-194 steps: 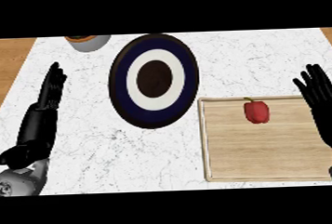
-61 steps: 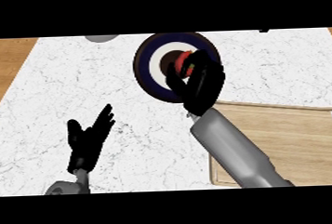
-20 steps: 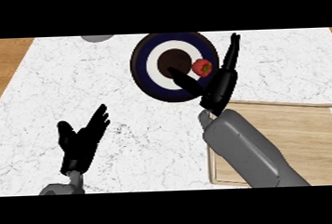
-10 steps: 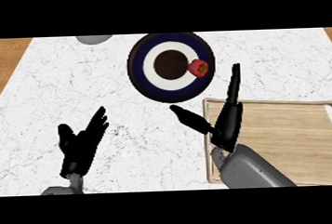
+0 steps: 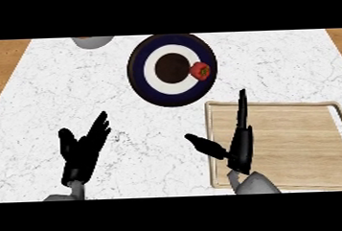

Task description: Pick the bell pepper from the tray and place it in the plate

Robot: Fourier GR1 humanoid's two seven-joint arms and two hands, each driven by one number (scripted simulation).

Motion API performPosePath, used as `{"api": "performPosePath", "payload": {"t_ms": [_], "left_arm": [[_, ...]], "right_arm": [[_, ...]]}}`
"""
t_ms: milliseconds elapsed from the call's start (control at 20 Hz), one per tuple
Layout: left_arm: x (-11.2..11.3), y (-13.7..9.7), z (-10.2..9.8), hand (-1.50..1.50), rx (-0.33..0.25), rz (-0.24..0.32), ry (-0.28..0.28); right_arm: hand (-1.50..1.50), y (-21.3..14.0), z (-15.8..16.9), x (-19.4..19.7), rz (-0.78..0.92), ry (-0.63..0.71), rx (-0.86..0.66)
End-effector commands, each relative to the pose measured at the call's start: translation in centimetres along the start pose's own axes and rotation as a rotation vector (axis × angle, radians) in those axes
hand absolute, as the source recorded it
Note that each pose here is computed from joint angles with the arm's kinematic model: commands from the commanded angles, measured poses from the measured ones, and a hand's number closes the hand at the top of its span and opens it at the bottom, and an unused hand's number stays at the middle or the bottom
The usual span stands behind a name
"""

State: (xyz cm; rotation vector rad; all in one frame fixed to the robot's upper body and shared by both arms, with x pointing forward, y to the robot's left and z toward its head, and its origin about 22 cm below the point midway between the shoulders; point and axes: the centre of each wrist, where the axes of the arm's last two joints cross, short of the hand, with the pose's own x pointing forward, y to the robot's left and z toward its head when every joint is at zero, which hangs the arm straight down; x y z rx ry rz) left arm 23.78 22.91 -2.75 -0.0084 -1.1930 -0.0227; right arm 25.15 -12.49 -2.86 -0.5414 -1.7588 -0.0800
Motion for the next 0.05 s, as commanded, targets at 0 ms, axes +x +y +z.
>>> {"api": "performPosePath", "payload": {"t_ms": [0], "left_arm": [[-0.28,0.51,-0.45,0.00,0.012,-0.001,0.007]], "right_arm": [[-1.50,0.39,0.64,-3.85,-0.046,-0.007,0.018]]}}
